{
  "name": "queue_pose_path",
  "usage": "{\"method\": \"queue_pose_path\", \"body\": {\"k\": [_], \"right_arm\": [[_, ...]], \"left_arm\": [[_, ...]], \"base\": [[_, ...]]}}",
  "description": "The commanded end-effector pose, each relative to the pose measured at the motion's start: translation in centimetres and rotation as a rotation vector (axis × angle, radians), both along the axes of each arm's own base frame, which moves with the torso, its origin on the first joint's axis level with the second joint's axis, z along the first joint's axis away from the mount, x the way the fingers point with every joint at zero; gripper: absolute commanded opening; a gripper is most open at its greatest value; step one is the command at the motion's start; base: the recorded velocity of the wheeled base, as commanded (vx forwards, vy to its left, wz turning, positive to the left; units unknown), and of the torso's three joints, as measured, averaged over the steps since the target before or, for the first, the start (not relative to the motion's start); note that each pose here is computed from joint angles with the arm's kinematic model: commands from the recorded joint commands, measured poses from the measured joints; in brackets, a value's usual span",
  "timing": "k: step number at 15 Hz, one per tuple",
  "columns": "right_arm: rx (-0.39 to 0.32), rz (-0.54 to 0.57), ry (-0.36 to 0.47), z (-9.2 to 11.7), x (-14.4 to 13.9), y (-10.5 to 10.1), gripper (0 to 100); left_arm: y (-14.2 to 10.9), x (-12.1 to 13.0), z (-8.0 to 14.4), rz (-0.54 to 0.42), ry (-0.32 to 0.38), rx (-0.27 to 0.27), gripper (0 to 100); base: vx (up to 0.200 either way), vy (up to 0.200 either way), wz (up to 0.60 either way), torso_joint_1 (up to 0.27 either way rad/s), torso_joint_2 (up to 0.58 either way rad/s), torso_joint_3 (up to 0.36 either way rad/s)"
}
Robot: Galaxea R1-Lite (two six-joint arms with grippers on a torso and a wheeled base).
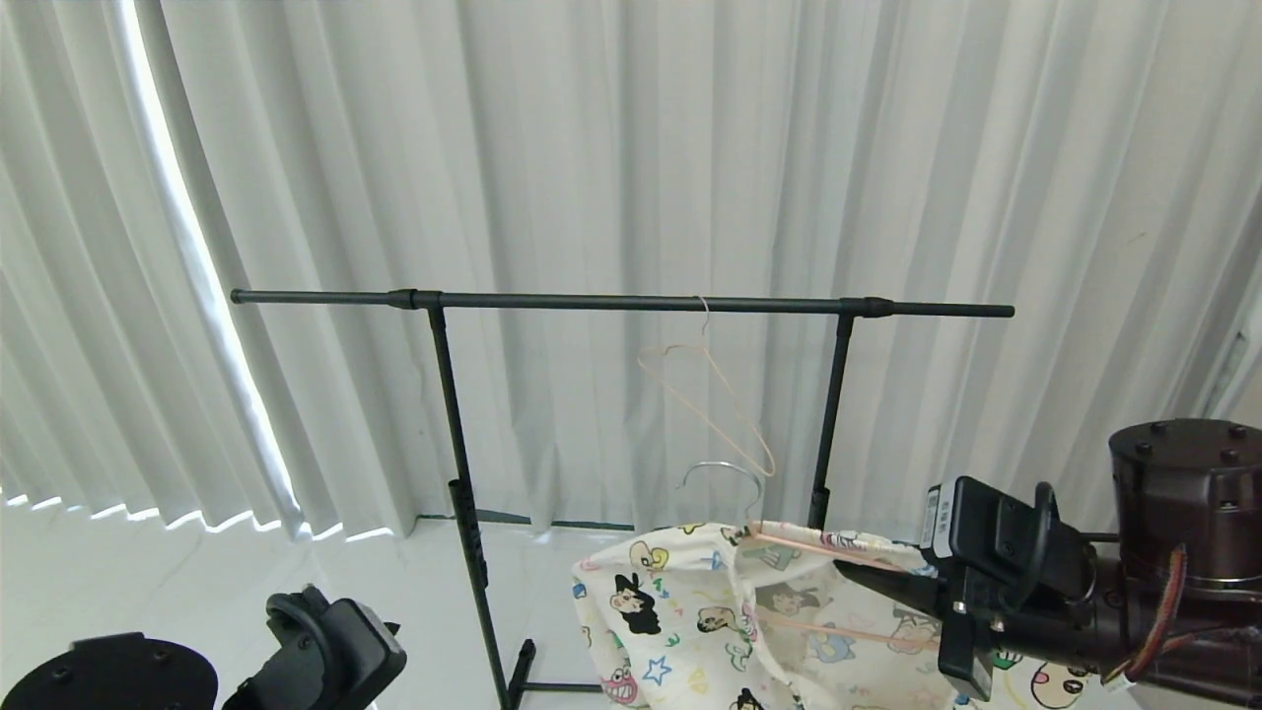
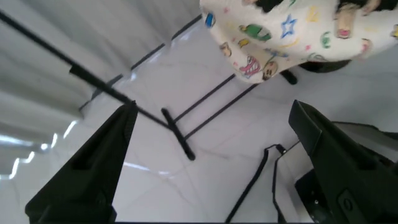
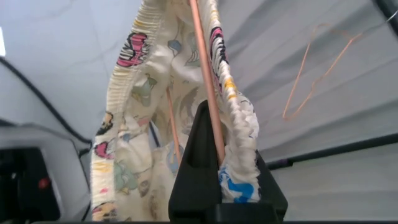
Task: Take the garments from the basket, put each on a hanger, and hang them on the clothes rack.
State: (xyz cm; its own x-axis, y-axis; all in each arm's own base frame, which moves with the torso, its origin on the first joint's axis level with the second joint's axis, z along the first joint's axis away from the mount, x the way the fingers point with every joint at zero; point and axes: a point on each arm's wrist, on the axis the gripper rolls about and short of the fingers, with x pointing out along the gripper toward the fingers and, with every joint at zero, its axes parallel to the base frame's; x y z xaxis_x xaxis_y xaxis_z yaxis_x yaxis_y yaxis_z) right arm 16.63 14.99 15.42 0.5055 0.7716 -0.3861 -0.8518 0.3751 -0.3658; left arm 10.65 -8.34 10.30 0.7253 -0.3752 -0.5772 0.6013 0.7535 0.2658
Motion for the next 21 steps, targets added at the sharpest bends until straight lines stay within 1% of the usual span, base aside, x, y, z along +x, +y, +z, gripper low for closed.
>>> {"method": "queue_pose_path", "body": {"k": [1, 3, 5, 6, 7, 8, 9, 10, 11, 12, 13, 14, 16, 17, 18, 19, 21], "right_arm": [[0.017, 0.009, -0.006, 0.1, 0.0, 0.0, 0], [0.066, 0.039, -0.041, 0.8, 0.1, 0.4, 0], [0.115, 0.063, -0.071, 1.4, 0.1, 0.5, 0], [0.131, 0.062, -0.072, 1.7, 0.0, 0.5, 0], [0.157, 0.064, -0.086, 2.4, -0.1, 0.5, 0], [0.167, 0.066, -0.090, 2.7, -0.2, 0.5, 0], [0.197, 0.068, -0.109, 3.6, -0.3, 0.5, 0], [0.211, 0.067, -0.114, 4.0, -0.5, 0.3, 0], [0.223, 0.062, -0.111, 4.4, -0.9, 0.0, 0], [0.231, 0.056, -0.095, 4.6, -1.3, -0.4, 0], [0.237, 0.053, -0.089, 4.7, -1.5, -0.6, 0], [0.244, 0.049, -0.082, 5.0, -1.8, -0.9, 0], [0.248, 0.052, -0.086, 5.2, -1.9, -1.0, 0], [0.249, 0.056, -0.087, 5.2, -1.9, -0.9, 0], [0.254, 0.057, -0.090, 5.4, -1.9, -0.9, 0], [0.259, 0.064, -0.096, 5.6, -2.0, -0.9, 0], [0.257, 0.071, -0.090, 5.7, -2.3, -1.1, 0]], "left_arm": [[0.7, 1.0, -0.7, 0.083, 0.046, 0.015, 100], [1.1, 2.3, -0.8, 0.136, 0.128, -0.087, 100], [0.9, 3.7, -0.4, 0.161, 0.130, -0.105, 100], [0.8, 3.9, -0.4, 0.154, 0.134, -0.109, 100], [0.4, 4.5, 0.0, 0.128, 0.132, -0.132, 100], [0.1, 5.1, 0.3, 0.119, 0.117, -0.152, 100], [-0.1, 7.7, 1.0, 0.109, 0.053, -0.224, 100], [0.3, 9.0, 0.8, 0.086, 0.022, -0.243, 100], [1.3, 9.6, 0.1, 0.053, -0.006, -0.200, 100], [2.6, 9.5, -0.5, -0.027, -0.030, -0.146, 100], [3.2, 9.4, -0.7, -0.082, -0.036, -0.133, 100], [4.4, 9.7, -1.0, -0.175, -0.061, -0.121, 100], [4.4, 10.1, -0.9, -0.189, -0.075, -0.119, 100], [4.1, 10.0, -0.9, -0.212, -0.076, -0.124, 100], [3.8, 10.0, -1.0, -0.234, -0.069, -0.127, 100], [3.6, 10.0, -1.3, -0.240, -0.054, -0.128, 100], [3.6, 10.2, -1.5, -0.239, -0.046, -0.129, 100]], "base": [[0.000, 0.000, 0.00, 0.000, 0.00, 0.000], [0.000, 0.000, 0.00, 0.000, 0.00, 0.000], [0.000, 0.000, 0.00, 0.000, 0.00, 0.000], [0.000, 0.000, 0.00, 0.000, 0.00, 0.000], [0.000, 0.000, 0.00, 0.000, 0.00, 0.000], [0.000, 0.000, 0.00, 0.000, 0.00, 0.000], [0.000, 0.000, 0.00, 0.000, 0.00, 0.000], [0.000, 0.000, 0.00, 0.000, 0.00, 0.000], [0.000, 0.000, 0.00, 0.000, 0.00, 0.000], [0.000, 0.000, 0.00, 0.000, 0.00, 0.000], [0.000, 0.000, 0.00, 0.000, 0.00, 0.000], [0.000, 0.000, 0.00, 0.000, 0.00, 0.000], [0.000, 0.000, 0.00, 0.000, 0.00, 0.000], [0.000, 0.000, 0.00, 0.000, 0.00, 0.000], [0.000, 0.000, 0.00, 0.000, 0.00, 0.000], [0.000, 0.000, 0.00, 0.000, 0.00, 0.000], [0.000, 0.000, 0.00, 0.000, 0.00, 0.000]]}}
